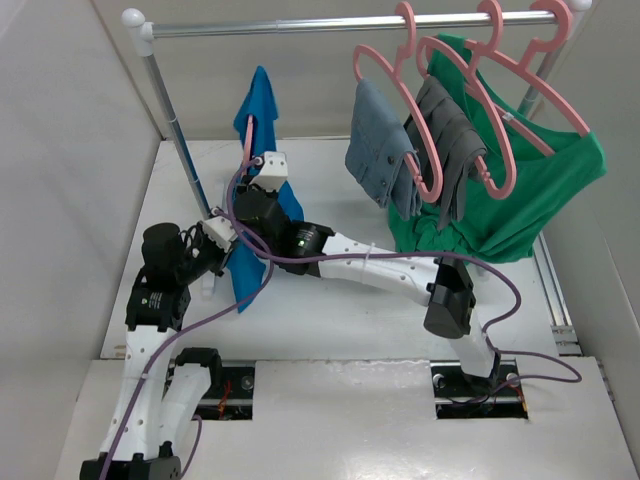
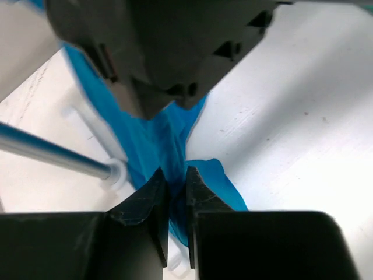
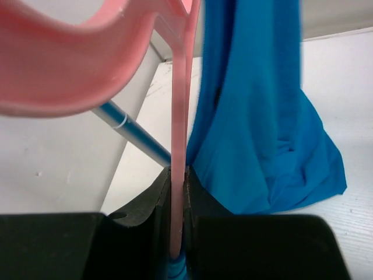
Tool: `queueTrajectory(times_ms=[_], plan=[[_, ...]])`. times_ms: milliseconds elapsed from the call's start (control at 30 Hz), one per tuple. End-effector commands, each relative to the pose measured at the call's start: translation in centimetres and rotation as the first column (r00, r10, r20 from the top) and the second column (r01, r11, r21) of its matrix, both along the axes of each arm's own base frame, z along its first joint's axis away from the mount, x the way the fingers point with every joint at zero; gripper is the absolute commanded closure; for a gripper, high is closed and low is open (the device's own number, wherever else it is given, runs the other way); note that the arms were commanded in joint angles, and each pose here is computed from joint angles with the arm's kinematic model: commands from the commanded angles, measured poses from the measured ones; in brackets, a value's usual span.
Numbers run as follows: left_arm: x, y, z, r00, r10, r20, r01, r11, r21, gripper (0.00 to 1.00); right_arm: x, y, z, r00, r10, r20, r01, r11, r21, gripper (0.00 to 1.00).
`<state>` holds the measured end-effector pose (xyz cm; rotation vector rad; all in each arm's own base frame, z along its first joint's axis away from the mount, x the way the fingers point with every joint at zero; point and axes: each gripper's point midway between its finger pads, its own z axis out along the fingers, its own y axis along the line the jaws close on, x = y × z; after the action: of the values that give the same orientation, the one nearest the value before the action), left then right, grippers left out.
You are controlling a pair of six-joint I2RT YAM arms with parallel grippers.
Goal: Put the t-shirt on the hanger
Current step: Place tshirt on hanger
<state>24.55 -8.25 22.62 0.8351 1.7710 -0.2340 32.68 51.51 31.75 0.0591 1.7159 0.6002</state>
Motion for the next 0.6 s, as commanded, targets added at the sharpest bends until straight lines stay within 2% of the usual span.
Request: queueTrajectory(times_ms=[0,200,267,300,367,433,567], plan=[[0.8,-0.3,1.3,0.996,-0.044,0.083,0.039,0.998,0.058,1.00,-3.4,2.3,3.0,0.991,0.125,0.038,-0.127,0.989,0.070,1.00],[0.1,0.7,4.1,0.986,0.039,0.161,-0.043,0.999,0.022,1.00,-3.7,1.3,2.5,0.993,0.114,0.024,-0.115,0.991,0.063,1.00],[0.0,0.7,3.2,0.988,0.035,0.150,-0.040,0.999,0.033,1.00,-3.8,1.1,2.4,0.994,0.112,0.013,-0.113,0.991,0.078,1.00],[-0.2,0.7,3.4,0.986,0.035,0.162,-0.041,0.999,0.032,0.76,-3.8,1.2,2.4,0.994,0.110,0.005,-0.110,0.989,0.100,1.00],[-0.4,0.1,2.9,0.988,-0.004,0.153,0.000,1.000,0.029,0.55,-4.0,1.4,3.0,0.993,0.121,0.002,-0.120,0.984,0.128,1.00],[-0.6,-0.8,2.2,0.990,-0.064,0.125,0.061,0.998,0.027,0.40,-4.0,1.9,3.0,0.992,0.128,-0.009,-0.125,0.979,0.158,1.00],[-0.4,-1.3,0.9,0.991,-0.114,0.076,0.111,0.993,0.042,0.29,-4.7,2.8,3.5,0.983,0.185,-0.017,-0.179,0.966,0.188,1.00]])
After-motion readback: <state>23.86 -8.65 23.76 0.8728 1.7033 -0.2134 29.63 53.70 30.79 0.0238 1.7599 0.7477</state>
